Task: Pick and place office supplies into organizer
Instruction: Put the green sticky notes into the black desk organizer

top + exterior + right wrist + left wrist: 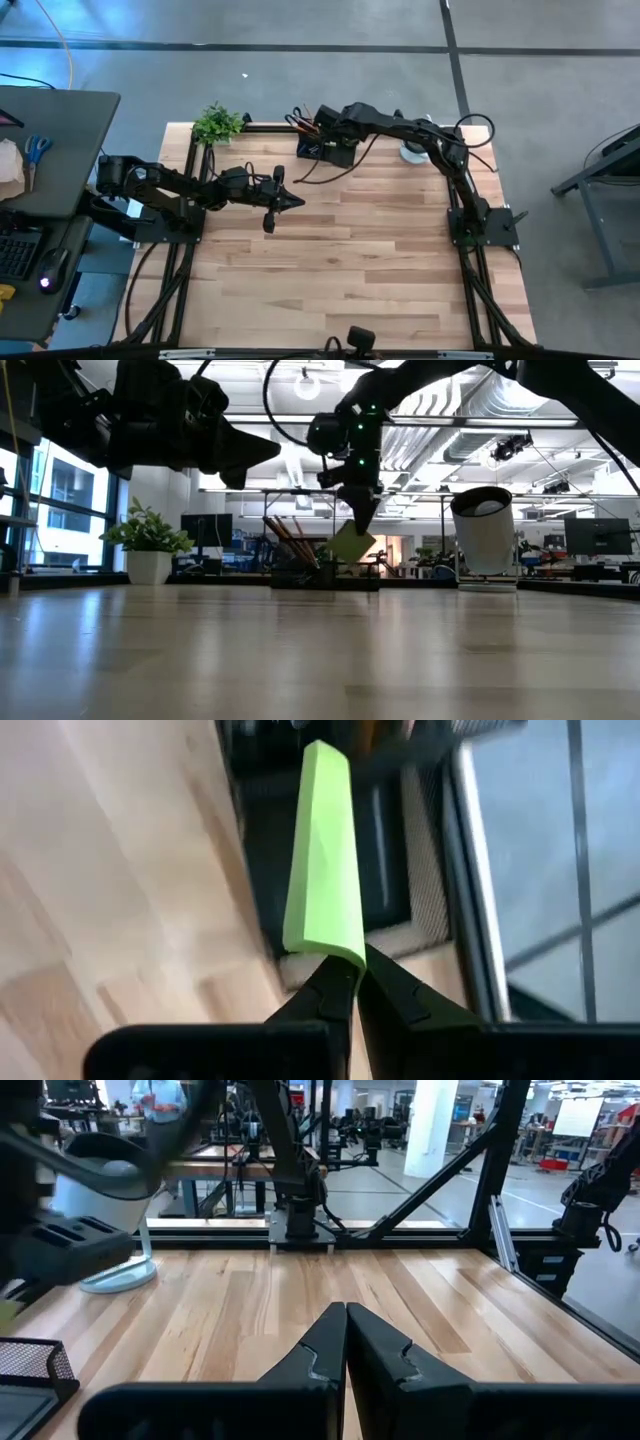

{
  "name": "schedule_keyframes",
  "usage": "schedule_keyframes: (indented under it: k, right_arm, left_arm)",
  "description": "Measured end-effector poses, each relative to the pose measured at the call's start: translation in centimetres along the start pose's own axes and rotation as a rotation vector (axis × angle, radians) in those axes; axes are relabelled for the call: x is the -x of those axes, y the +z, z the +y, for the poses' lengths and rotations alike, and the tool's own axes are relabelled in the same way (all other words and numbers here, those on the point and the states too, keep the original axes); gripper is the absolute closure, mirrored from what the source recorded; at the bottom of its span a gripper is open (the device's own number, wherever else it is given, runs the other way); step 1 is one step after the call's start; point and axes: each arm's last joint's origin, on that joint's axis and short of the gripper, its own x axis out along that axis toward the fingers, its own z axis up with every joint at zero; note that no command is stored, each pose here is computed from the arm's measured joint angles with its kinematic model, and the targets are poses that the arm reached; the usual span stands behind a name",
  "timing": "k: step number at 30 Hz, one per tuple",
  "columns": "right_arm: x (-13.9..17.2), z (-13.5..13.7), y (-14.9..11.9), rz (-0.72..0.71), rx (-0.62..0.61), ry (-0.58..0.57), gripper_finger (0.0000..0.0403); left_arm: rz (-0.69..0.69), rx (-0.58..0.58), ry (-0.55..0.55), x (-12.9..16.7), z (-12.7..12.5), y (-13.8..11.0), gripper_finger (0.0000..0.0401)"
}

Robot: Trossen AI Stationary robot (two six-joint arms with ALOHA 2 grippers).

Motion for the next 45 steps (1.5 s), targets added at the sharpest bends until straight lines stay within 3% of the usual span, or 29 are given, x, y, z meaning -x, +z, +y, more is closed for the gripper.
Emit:
schedule_keyframes:
  k: [6,21,27,38,45]
  right_arm:
    - [-2.0,0.4,-0.6,0.126,-0.047,-0.008,0.0401]
    - [-4.0,-1.3,-0.5,0.117,-0.099,0.009,0.04]
    - [-4.1,-0.8,-0.1,0.086,-0.05,0.026,0.04]
    - [-7.7,0.0,-0.2,0.209,-0.008,0.011,0.04]
    - [-7.6,-1.0,0.3,0.188,-0.011,0.002,0.04]
  left_arm:
    - [-0.006,-0.003,0.0,0.0,0.0,0.1,0.04]
    - [-0.017,-0.013,0.001,0.0,0.0,0.2,0.04]
    - [-0.019,-0.013,0.001,0.0,0.0,0.2,0.04]
    - [-0.022,-0.014,0.001,0.0,0.0,0.2,0.04]
    - [-0.021,-0.014,0.001,0.0,0.0,0.2,0.04]
